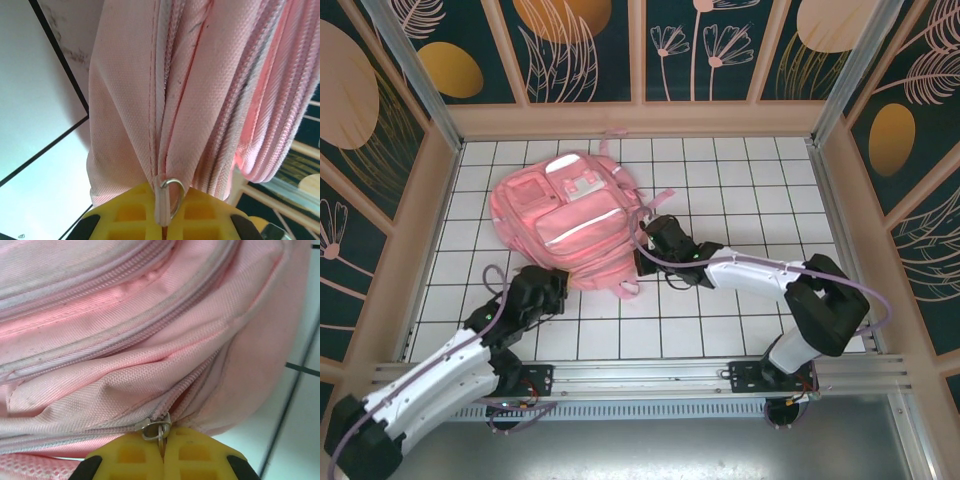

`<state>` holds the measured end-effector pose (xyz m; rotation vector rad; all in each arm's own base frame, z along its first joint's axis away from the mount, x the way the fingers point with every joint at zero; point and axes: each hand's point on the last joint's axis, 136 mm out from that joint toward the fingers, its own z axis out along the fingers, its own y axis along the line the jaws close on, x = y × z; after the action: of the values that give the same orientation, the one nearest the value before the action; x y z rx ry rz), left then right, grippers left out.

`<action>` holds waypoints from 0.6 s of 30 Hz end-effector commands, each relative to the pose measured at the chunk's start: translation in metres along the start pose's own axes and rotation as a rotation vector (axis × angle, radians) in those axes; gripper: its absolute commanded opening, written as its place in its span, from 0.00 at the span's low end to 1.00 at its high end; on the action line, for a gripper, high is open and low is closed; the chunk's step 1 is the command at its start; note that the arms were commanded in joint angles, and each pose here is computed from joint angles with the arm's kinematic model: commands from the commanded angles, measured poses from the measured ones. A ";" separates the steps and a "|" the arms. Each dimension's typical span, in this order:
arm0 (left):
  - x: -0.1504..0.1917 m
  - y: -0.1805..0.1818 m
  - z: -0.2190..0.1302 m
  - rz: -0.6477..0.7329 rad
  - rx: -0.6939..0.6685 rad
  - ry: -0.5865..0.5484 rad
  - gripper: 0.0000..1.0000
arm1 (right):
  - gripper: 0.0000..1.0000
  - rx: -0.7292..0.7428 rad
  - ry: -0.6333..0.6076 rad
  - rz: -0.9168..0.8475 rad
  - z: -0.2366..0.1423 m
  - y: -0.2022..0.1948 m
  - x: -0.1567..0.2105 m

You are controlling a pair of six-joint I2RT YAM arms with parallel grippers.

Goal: Pack the student bag
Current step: Zip the student bag at the center of the table.

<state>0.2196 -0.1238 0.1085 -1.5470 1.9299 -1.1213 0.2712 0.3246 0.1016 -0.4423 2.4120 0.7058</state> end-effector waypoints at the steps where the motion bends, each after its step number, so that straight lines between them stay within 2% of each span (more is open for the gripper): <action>1: -0.076 0.039 -0.029 0.071 -0.161 -0.345 0.00 | 0.00 0.278 -0.079 0.004 0.006 -0.079 -0.030; 7: -0.073 0.020 -0.033 0.201 -0.212 -0.346 0.00 | 0.00 0.259 -0.060 -0.029 0.023 -0.079 -0.040; 9: -0.071 0.010 -0.032 0.247 -0.219 -0.340 0.22 | 0.00 0.221 -0.068 -0.028 0.020 -0.070 -0.042; 11: -0.066 -0.005 -0.032 0.299 -0.207 -0.328 0.51 | 0.00 0.202 -0.076 -0.019 0.014 -0.065 -0.043; 13: -0.064 -0.018 -0.034 0.346 -0.209 -0.330 0.67 | 0.00 0.189 -0.085 -0.013 0.006 -0.061 -0.042; 15: -0.064 -0.028 -0.034 0.389 -0.222 -0.344 0.72 | 0.00 0.174 -0.091 -0.008 -0.003 -0.058 -0.038; 18: -0.061 -0.033 -0.022 0.457 -0.264 -0.334 0.71 | 0.00 0.151 -0.096 -0.017 -0.015 -0.049 -0.030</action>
<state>0.2374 -0.0685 0.1400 -1.3295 2.0377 -0.5489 0.3177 0.2894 0.0903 -0.3873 2.3943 0.5392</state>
